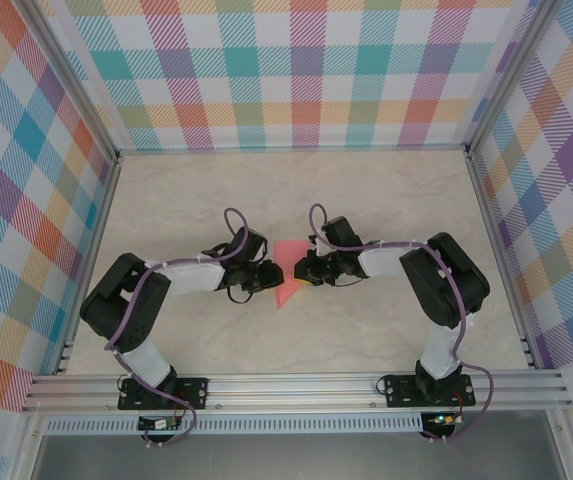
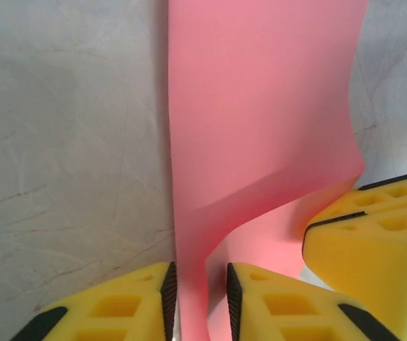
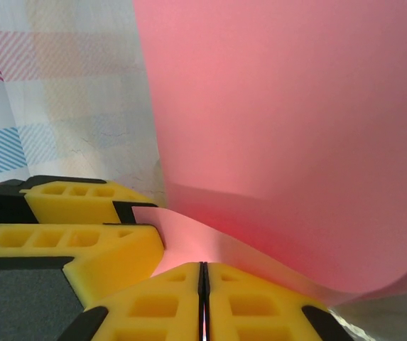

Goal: Fold a paper plane with a square sheet of paper (pick it up from the middle)
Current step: Third fold the triangle at the center of the table.

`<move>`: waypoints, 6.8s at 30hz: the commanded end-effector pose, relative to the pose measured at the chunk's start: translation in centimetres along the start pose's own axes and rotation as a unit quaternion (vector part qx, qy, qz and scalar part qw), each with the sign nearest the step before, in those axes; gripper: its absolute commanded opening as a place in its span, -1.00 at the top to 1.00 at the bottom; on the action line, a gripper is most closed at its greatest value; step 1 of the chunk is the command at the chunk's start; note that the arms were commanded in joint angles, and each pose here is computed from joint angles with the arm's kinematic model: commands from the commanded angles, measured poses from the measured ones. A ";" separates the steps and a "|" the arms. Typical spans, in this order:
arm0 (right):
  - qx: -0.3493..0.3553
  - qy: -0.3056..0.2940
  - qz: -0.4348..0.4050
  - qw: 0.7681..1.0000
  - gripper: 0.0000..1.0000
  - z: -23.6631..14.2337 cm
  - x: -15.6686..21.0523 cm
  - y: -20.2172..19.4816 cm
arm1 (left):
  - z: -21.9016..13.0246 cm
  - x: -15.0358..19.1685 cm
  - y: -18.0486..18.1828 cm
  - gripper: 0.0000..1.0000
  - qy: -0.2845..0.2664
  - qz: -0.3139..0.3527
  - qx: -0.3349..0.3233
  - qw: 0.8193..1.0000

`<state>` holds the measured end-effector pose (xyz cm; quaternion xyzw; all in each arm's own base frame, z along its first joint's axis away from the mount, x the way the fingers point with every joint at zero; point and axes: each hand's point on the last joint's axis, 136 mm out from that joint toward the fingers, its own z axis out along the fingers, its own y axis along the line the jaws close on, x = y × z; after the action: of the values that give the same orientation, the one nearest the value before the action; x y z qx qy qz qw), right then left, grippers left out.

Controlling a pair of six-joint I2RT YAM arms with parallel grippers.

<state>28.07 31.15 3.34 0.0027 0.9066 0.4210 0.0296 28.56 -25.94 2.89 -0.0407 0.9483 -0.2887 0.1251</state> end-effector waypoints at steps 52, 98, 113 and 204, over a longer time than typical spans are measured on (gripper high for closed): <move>0.042 0.015 0.015 0.999 0.82 0.7 0.3 -1.9 | 1.2 -1.0 -0.2 0.95 -0.003 0.025 -0.008 1.000; 0.110 0.030 0.059 0.992 0.85 1.0 1.3 -5.3 | 0.8 2.4 -3.9 0.92 0.021 -0.040 0.069 0.997; 0.115 0.034 0.064 0.991 0.85 1.2 1.7 -5.9 | 1.4 4.0 -0.1 0.93 0.018 -0.056 0.009 0.998; 0.051 0.023 0.002 0.998 0.85 0.6 -0.2 -1.3 | 0.9 5.4 0.7 1.00 0.013 -0.050 -0.012 0.999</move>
<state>27.96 30.53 1.69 0.0154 0.9258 0.3777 -0.0013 24.72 -27.18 2.16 -0.0827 0.9432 -0.3005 0.1148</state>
